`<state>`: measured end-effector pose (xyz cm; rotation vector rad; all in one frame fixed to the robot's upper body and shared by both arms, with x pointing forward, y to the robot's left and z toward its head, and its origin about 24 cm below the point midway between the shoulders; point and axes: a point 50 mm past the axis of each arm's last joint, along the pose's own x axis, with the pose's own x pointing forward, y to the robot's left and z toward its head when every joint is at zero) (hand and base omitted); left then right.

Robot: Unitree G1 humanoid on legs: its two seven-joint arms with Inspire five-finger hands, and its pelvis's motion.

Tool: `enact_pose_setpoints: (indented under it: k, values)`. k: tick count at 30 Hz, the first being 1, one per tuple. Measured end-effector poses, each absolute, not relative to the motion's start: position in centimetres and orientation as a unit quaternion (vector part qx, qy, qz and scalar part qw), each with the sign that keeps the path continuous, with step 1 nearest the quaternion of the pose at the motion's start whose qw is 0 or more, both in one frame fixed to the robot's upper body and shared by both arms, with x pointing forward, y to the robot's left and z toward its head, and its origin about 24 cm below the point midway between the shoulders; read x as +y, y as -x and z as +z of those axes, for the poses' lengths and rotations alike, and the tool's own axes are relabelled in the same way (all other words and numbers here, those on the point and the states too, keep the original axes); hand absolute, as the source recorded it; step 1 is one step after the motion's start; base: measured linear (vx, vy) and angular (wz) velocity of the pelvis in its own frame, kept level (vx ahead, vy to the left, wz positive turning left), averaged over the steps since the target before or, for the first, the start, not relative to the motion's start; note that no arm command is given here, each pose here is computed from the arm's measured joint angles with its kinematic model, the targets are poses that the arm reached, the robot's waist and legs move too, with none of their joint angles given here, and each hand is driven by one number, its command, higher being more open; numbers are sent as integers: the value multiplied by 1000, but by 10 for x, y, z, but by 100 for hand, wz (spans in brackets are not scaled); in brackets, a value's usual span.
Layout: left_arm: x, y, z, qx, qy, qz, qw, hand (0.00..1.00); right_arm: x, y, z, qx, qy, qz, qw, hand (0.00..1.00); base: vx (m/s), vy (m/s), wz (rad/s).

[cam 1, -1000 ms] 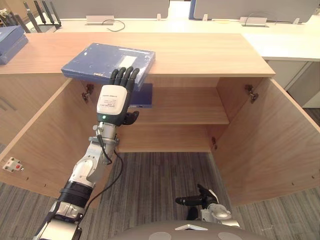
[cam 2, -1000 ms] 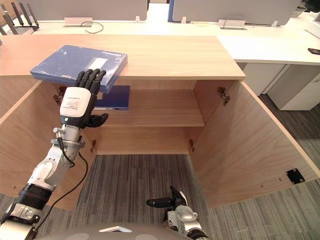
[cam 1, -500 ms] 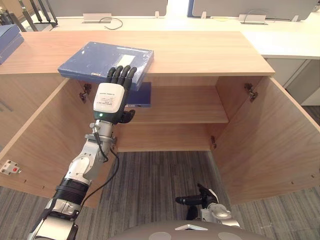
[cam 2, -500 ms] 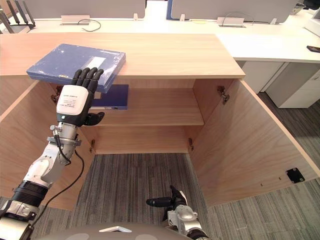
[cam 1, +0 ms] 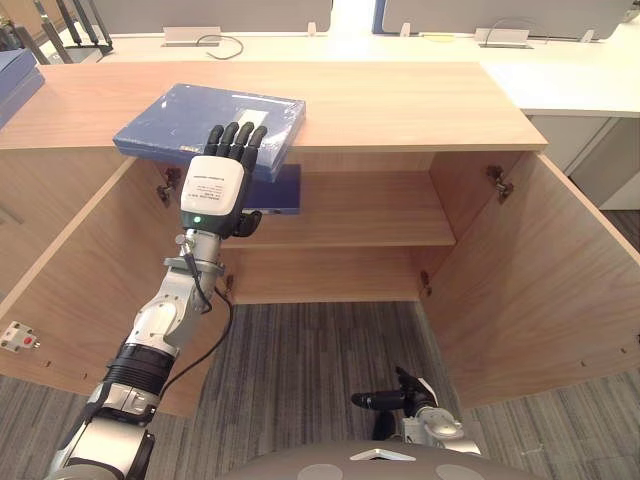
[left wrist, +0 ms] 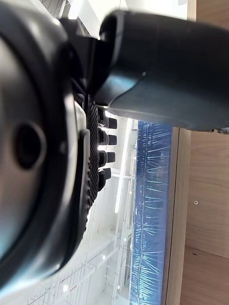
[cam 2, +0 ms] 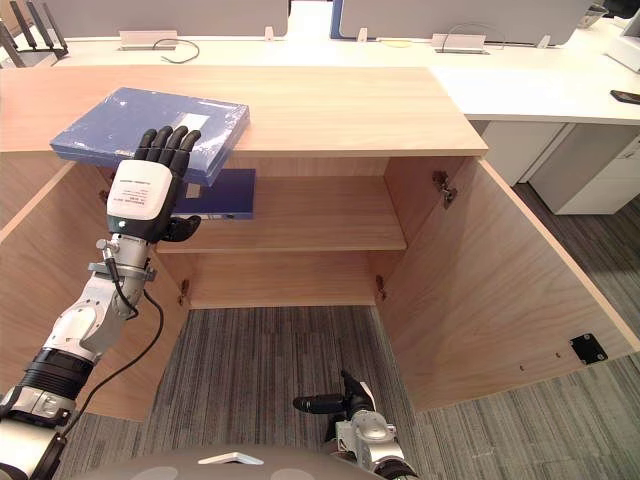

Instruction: Walk over to the cabinet, pick up the folder, carry it to the office cabinet, place the folder inside the office cabinet, then close the office cabinet door

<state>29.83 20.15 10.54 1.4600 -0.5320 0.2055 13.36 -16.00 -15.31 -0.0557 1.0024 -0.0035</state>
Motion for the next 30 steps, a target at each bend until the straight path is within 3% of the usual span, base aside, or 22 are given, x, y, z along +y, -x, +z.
enact_pose_setpoints:
  k: [30]
  values:
    - [223, -308, 98, -189, -683, 100, 699, 100, -162, -132, -151, 467, 23, -5, 884, 100, 0, 0, -1]
